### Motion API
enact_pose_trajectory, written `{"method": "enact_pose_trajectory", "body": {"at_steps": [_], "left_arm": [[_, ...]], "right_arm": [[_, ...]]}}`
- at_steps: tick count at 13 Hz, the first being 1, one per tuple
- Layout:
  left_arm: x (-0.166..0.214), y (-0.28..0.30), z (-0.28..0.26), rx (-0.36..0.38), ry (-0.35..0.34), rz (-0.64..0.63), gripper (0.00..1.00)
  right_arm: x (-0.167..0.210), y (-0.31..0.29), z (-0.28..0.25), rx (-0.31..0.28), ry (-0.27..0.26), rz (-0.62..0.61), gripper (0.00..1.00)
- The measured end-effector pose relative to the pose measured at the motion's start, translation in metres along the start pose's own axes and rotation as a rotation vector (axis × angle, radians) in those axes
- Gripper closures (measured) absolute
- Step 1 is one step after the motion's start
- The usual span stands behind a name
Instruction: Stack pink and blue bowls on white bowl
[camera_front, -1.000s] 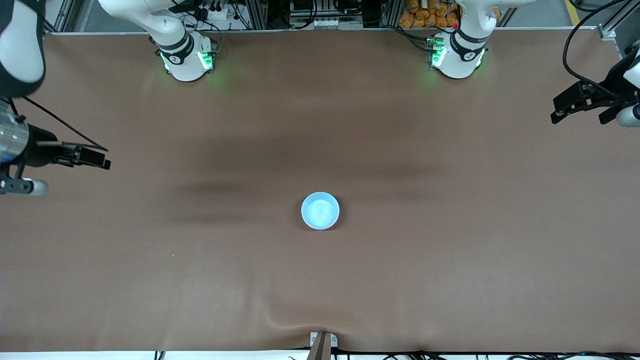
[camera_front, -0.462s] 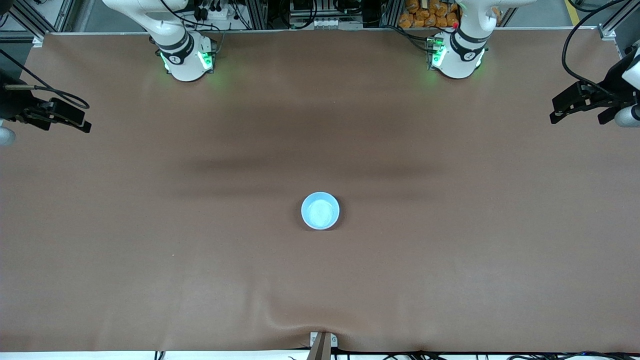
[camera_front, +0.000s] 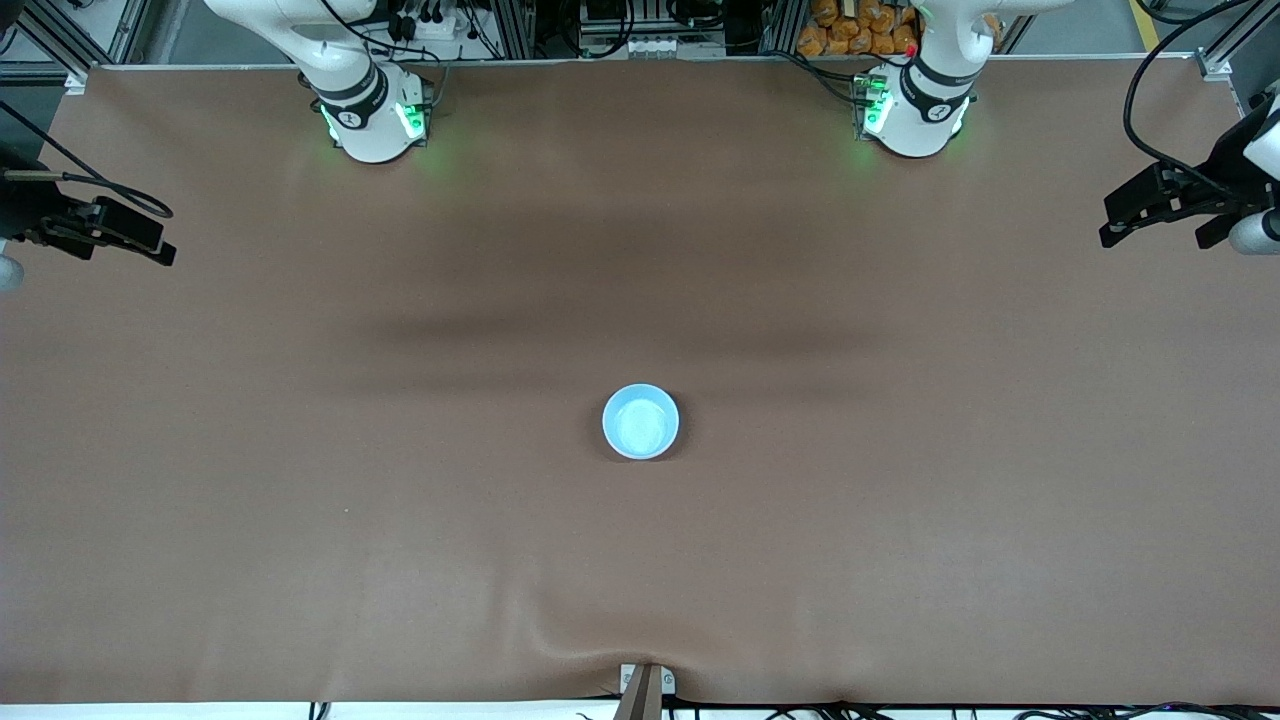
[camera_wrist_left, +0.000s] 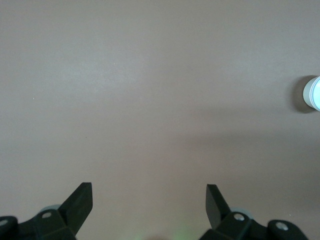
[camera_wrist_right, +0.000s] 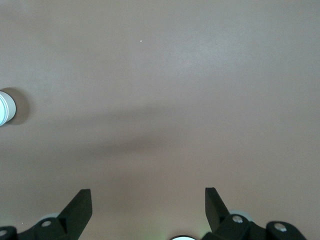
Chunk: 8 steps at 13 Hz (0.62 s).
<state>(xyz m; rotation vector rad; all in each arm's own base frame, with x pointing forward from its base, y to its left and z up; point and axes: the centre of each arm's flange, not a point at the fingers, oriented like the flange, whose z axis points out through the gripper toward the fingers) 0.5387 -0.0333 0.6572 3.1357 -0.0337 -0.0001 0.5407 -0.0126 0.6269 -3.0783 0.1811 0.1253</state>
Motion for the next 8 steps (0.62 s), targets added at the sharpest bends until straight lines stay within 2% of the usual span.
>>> {"method": "enact_pose_trajectory", "body": {"at_steps": [2, 4, 8], "left_arm": [[0.0004, 0.0002, 0.0007, 0.0, -0.001, 0.0, 0.0], [0.0007, 0.0008, 0.0012, 0.0, -0.002, 0.001, 0.0], [0.0008, 0.0013, 0.0015, 0.0, -0.003, 0.002, 0.0]], "right_arm": [[0.0002, 0.0012, 0.0012, -0.01, -0.001, 0.001, 0.0], [0.0005, 0.0029, 0.0016, -0.045, 0.002, 0.0, 0.0], [0.0002, 0.0012, 0.002, -0.056, 0.001, -0.005, 0.0]]}}
